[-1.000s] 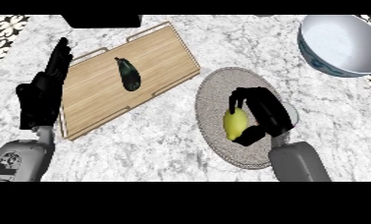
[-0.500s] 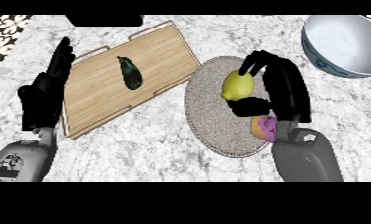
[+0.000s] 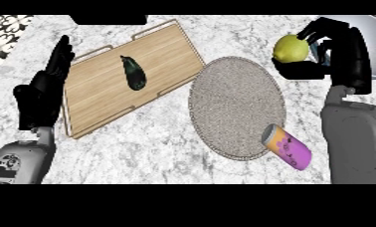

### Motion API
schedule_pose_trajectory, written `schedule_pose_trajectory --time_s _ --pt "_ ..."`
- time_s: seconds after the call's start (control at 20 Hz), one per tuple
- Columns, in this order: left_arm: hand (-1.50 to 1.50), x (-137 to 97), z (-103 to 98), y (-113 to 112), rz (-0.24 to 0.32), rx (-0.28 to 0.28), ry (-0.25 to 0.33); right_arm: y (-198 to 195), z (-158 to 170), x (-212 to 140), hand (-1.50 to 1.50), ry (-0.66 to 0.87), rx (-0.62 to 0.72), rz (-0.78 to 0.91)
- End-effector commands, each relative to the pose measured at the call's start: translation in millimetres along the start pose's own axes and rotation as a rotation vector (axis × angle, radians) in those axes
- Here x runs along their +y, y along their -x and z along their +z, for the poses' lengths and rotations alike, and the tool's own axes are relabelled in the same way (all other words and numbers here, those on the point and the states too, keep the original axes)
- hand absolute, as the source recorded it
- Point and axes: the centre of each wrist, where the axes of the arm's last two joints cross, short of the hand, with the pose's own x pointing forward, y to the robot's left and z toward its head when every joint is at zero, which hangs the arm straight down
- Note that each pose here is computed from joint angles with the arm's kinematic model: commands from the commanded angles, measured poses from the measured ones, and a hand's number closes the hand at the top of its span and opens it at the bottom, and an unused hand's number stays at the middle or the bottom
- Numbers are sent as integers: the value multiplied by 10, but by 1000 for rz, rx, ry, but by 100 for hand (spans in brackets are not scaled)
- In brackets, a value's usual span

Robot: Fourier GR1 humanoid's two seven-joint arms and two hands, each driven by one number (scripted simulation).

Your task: Pick the lemon from the placemat and place it in the bowl

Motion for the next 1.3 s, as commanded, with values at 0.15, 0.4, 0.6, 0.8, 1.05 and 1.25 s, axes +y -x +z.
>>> schedule_pose_trajectory --time_s 0.15,0.4,0.6,0.8,1.05,1.25 --pt "0 -164 -20 -39 9 0 0 640 -527 -554 150 147 28 -71" --pt "0 -191 112 74 12 -9 20 956 -835 -517 150 219 15 108" --pt "0 -229 96 58 28 -32 41 1355 -867 -745 150 261 32 287" --pt "0 -105 50 27 7 -23 11 1650 -894 -788 150 292 51 349" --pt "0 -169 49 -73 28 -55 60 1754 -969 -842 150 333 139 366" --pt "0 -143 -57 -33 29 -53 51 1972 -877 -933 -150 248 231 212"
